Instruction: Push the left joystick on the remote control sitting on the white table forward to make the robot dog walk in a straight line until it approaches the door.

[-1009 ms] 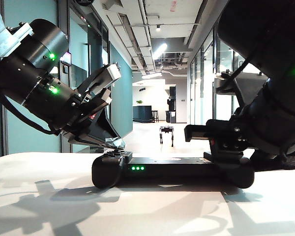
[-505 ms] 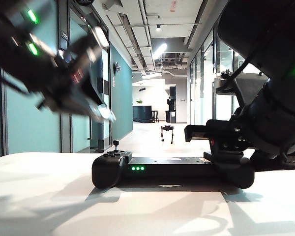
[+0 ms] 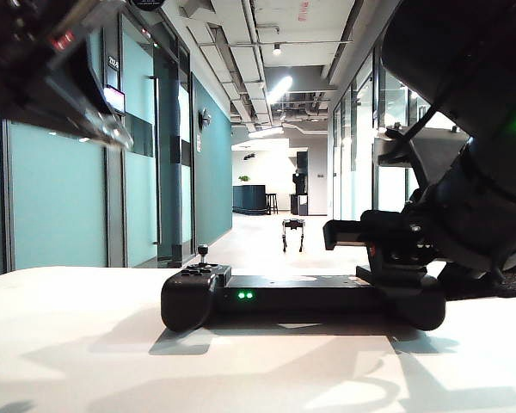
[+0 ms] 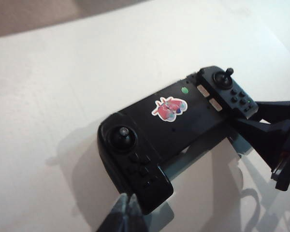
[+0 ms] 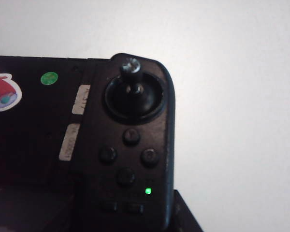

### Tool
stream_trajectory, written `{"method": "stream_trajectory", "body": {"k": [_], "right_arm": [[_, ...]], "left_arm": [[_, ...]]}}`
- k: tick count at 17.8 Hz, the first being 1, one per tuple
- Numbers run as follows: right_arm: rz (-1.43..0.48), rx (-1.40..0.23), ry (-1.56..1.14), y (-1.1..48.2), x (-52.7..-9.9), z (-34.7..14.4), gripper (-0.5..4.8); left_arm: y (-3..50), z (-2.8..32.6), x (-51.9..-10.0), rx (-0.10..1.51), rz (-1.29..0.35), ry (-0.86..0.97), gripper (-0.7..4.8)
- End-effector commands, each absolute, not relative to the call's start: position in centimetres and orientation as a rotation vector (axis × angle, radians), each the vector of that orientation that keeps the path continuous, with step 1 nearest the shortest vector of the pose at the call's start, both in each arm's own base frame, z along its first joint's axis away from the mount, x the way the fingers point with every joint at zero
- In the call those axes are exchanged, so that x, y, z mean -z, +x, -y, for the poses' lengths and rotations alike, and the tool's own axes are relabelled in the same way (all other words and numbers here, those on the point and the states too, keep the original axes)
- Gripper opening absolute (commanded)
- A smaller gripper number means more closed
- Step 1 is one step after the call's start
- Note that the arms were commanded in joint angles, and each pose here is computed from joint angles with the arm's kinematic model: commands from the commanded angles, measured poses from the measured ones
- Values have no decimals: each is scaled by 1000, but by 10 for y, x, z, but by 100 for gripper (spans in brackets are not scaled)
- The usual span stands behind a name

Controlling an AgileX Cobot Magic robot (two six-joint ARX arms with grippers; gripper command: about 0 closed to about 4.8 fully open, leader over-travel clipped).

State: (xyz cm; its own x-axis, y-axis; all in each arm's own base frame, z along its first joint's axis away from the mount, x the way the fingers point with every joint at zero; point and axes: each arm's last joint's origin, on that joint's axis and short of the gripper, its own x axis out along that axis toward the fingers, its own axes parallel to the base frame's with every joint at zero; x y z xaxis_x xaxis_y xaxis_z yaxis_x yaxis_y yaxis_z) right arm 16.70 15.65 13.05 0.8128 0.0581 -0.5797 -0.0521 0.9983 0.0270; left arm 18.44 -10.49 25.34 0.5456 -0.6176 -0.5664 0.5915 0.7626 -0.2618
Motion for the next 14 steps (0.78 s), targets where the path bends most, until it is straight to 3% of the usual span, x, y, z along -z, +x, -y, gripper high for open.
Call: {"method": "stream_trajectory", "body": {"k": [1,2,9,12,13,14], "right_arm": [[-609,-72,12,167,-133,-158,293],[-609,-76,1,167,-133,-158,317],[-580,-108,-57,158,-157,-147,317],[-512,-143,-71,148,-181,-136,315],[-475,-159,-67,144,-191,-132,304],[-420,-181,-66,138,-205,-126,222]], "left_arm": [[179,102,-261,702,-672,-86,-6],[177,101,-263,701,-666,-91,-6],[168,96,-270,677,-654,-126,-6],[160,89,-278,585,-615,-105,-6],[157,86,-281,547,-598,-96,-6],[152,82,-284,508,-578,-88,-6]]}}
